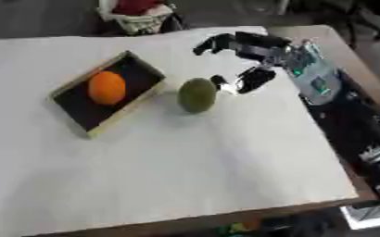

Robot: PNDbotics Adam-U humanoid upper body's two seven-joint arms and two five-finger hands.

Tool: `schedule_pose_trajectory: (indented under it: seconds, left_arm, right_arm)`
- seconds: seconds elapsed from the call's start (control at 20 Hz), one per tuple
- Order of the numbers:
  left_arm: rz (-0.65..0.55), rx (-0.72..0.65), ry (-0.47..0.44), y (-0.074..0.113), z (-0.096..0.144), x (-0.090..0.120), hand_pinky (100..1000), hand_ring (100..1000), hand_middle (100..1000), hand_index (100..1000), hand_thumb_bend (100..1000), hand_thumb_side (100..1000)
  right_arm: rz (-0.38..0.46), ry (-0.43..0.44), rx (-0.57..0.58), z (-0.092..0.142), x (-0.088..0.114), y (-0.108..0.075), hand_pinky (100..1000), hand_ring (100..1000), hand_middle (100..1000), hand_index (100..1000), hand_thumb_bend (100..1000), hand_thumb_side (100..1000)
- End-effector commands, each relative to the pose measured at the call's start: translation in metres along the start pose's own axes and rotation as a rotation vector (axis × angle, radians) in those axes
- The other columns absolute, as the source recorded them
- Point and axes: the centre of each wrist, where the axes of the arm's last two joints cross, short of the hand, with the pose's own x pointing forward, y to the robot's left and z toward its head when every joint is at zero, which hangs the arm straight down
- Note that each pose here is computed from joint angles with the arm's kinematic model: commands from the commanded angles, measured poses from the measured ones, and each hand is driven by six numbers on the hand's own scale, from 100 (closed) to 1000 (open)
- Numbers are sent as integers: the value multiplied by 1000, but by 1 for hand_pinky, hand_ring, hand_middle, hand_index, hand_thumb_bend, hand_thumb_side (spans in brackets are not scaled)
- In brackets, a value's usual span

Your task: Pick up objects on the table and place them in the box.

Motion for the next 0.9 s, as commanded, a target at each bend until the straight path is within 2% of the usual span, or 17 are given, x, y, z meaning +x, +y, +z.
schedule_pose_trajectory:
  seconds: [0.05, 0.35, 0.5, 0.9]
  left_arm:
    - [-13, 10, -18, 5, -2, 4, 528, 572, 546, 821, 100, 753]
    - [-13, 8, -19, 5, -2, 4, 529, 573, 547, 822, 100, 751]
    - [-12, 9, -20, 5, -2, 4, 529, 573, 547, 822, 100, 751]
    - [-10, 4, -21, 4, -2, 4, 528, 573, 548, 822, 100, 750]
  right_arm:
    - [26, 55, 2, 8, -11, -7, 898, 971, 869, 949, 100, 327]
    - [27, 116, 12, 8, -23, 3, 898, 971, 871, 951, 100, 408]
    - [33, 132, 14, 6, -25, 6, 897, 970, 872, 953, 100, 396]
    - [114, 184, 65, -9, -28, 10, 896, 964, 885, 964, 100, 477]
